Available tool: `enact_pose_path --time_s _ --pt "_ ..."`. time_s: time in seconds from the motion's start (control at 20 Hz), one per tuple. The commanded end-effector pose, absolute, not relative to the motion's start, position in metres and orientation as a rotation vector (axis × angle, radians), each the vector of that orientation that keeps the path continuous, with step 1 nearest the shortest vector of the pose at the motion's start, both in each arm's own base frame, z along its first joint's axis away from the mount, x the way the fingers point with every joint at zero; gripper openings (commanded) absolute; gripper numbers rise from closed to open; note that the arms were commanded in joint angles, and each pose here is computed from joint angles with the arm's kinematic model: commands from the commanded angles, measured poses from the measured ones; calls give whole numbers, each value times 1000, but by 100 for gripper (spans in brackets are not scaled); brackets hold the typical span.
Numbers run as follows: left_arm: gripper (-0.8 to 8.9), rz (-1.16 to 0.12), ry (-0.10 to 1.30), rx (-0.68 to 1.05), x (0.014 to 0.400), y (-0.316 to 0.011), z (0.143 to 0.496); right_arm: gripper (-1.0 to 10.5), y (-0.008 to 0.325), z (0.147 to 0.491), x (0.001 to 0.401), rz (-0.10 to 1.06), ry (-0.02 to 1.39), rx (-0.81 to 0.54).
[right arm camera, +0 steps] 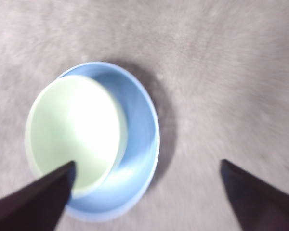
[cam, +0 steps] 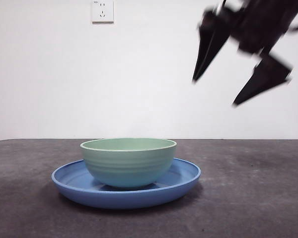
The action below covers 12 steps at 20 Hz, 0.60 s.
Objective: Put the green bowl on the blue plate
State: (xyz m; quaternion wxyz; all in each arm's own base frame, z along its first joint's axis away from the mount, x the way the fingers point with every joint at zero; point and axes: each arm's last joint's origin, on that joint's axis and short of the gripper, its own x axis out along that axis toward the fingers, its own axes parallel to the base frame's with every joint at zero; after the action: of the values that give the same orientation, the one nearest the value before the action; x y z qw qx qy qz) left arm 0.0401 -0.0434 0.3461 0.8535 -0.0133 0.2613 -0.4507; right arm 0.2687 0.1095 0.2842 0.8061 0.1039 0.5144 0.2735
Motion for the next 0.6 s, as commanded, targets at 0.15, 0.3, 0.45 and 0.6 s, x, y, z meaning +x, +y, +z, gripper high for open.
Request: enact_pose_path --time_s 0.15,0.3,0.45,0.6 --pt "626 -958 536 -26 41 -44 349 558 89 337 213 554 959 99" --pt "626 -958 536 -26 41 -44 349 559 79 351 184 528 935 58" --pt "626 -958 536 -26 41 -44 349 559 72 364 156 556 873 44" --pt "626 -958 535 -26 41 -44 349 558 65 380 123 624 756 26"
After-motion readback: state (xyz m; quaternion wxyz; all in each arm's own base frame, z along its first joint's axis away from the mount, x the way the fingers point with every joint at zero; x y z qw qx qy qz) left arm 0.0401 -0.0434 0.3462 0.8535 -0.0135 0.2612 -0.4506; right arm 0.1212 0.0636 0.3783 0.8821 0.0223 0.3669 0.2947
